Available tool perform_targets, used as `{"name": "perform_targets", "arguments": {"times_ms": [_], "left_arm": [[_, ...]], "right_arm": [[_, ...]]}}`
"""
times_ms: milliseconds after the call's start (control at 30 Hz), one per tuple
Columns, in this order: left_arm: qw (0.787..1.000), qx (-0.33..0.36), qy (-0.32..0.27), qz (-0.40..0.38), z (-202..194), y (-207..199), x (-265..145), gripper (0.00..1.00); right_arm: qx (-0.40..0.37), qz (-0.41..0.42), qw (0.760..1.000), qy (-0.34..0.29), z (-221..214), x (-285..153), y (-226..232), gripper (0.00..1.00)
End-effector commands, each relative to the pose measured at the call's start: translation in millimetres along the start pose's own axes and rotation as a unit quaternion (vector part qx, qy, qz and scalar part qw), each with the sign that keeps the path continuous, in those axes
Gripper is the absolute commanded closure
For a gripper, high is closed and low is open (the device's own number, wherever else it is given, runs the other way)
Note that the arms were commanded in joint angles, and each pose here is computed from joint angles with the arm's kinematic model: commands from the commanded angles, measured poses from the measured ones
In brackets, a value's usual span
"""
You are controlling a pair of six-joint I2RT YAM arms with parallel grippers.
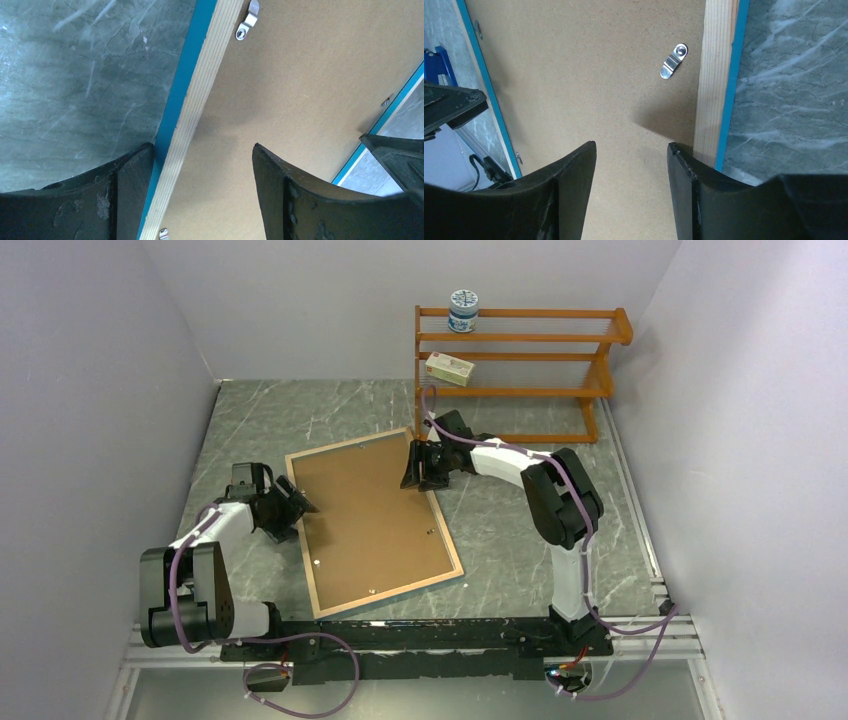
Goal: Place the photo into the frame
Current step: Place the photo frame item in the photo frame, then install the photo frame at the center of the board.
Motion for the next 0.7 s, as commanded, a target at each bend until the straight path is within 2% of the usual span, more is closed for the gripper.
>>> {"name": "perform_targets", "arguments": {"times_ms": [0,233,333,467,667], "left_arm": [[0.999,0.01,0.018,-0.029,-3,-11,-3,0.24],[1.0,0.017,-0.002,-0.011,-1,-6,-8,0.27],[1.0,0.016,-0.003,0.0,-3,0,-8,0.3],[1.0,0.014,-0.002,0.003,-6,4,-7,0.36],[1.0,0.015,-0.002,0.002,-8,6,-7,0.39]], "right_arm": [[-0.03,0.0,0.998,-0.049,26,-20,15,0.42],[-0.071,-0.031,0.994,-0.076,23,-50,28,0.4],[-0.087,-0.081,0.989,-0.09,17,-61,23,0.39],[-0.109,-0.161,0.976,-0.096,13,-69,2,0.3],[-0.138,-0.23,0.962,-0.058,12,-56,-13,0.2]]}}
Point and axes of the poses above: each gripper's point midway between its finger pads, its own x axis out along the fingers, its own y axis along the line the jaws close on, z = x × y, the point moved 5 cm from there along -x, back along the fingers, and after that the axes turned 10 degrees about -x, right-handed, at the moved point
